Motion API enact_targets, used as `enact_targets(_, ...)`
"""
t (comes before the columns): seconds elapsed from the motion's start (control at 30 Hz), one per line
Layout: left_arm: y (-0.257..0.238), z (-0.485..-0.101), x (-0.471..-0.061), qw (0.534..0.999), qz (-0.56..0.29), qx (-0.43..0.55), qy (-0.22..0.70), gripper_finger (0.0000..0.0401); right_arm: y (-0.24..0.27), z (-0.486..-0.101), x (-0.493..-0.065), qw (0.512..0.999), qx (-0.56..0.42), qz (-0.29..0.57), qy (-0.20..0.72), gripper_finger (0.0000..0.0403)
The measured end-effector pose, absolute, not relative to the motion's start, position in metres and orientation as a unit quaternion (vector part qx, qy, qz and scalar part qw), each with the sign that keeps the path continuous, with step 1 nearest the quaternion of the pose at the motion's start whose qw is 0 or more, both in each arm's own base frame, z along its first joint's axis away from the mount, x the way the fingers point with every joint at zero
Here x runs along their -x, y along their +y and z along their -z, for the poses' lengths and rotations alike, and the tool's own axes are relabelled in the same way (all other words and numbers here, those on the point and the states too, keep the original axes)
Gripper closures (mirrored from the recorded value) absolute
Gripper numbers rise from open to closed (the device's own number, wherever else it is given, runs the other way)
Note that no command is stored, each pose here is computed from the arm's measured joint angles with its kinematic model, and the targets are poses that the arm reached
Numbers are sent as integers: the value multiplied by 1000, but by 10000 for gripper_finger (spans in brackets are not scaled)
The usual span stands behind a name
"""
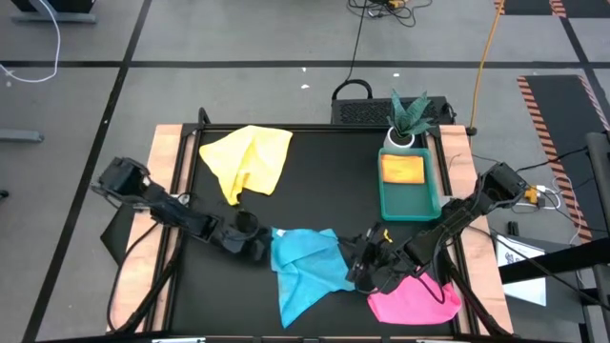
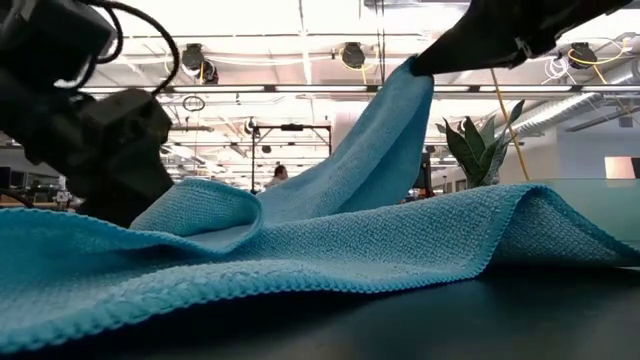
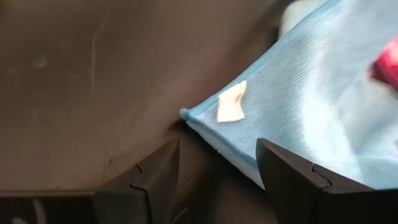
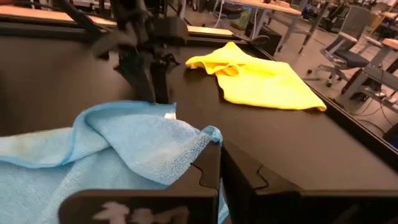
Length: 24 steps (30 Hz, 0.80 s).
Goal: Fold microfiber towels
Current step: Fold the blue microfiber cloth
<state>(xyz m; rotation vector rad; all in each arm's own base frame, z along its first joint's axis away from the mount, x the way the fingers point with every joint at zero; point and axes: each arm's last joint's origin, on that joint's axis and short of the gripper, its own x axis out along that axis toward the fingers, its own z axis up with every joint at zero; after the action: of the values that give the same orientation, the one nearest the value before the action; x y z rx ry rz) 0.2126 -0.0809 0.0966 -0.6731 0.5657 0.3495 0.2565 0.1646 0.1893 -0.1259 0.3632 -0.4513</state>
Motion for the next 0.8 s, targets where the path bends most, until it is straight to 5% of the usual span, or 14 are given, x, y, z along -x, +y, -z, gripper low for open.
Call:
enact_targets(0.2, -89, -90, -232, 895, -173, 303, 279, 230, 166, -189, -256, 956, 70, 219, 181, 403)
enact_targets(0.47, -86, -98, -232, 905, -117, 267, 310, 389, 173, -189, -251, 958, 88, 206, 182, 403)
enact_targets(0.8, -76, -168, -226, 967, -67, 170, 179, 393, 195, -209, -231, 947, 149, 263, 106, 403)
